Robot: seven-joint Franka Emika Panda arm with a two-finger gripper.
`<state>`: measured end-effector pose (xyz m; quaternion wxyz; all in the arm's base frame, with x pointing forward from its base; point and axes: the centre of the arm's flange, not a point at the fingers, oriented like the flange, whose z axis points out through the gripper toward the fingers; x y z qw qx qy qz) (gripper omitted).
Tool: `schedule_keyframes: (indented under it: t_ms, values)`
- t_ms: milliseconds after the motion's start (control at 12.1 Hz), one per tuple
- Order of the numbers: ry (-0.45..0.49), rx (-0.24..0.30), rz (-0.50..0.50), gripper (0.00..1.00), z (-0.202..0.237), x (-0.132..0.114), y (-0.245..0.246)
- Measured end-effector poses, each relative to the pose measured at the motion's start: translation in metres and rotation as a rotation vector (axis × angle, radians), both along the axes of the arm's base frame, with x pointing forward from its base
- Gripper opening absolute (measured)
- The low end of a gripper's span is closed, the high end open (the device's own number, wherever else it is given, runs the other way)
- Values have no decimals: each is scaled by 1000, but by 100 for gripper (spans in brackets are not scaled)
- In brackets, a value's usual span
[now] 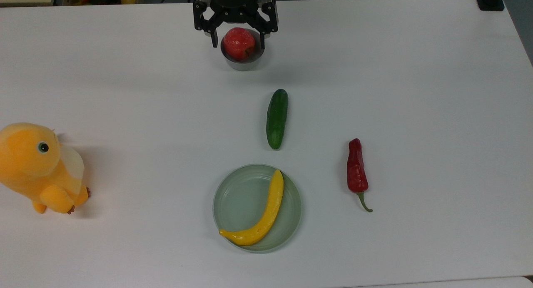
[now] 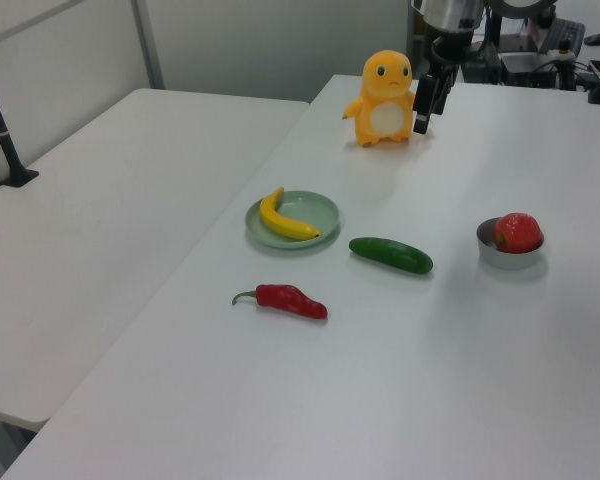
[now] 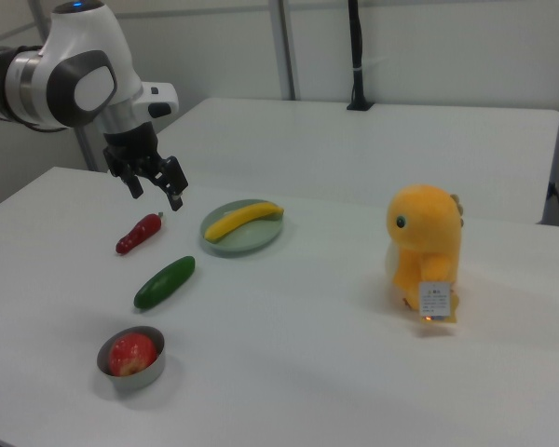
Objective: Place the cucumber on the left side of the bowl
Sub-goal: 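Move the open gripper down over the green cucumber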
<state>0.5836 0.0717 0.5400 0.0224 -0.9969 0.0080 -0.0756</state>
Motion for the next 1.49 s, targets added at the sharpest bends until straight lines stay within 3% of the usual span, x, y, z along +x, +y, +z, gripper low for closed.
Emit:
schedule_keyframes:
  t_ms: [910,1490]
  values:
    - [9,-1,-9,100,-1,0,-6]
    - [49,-9,14,100,-41,15,7]
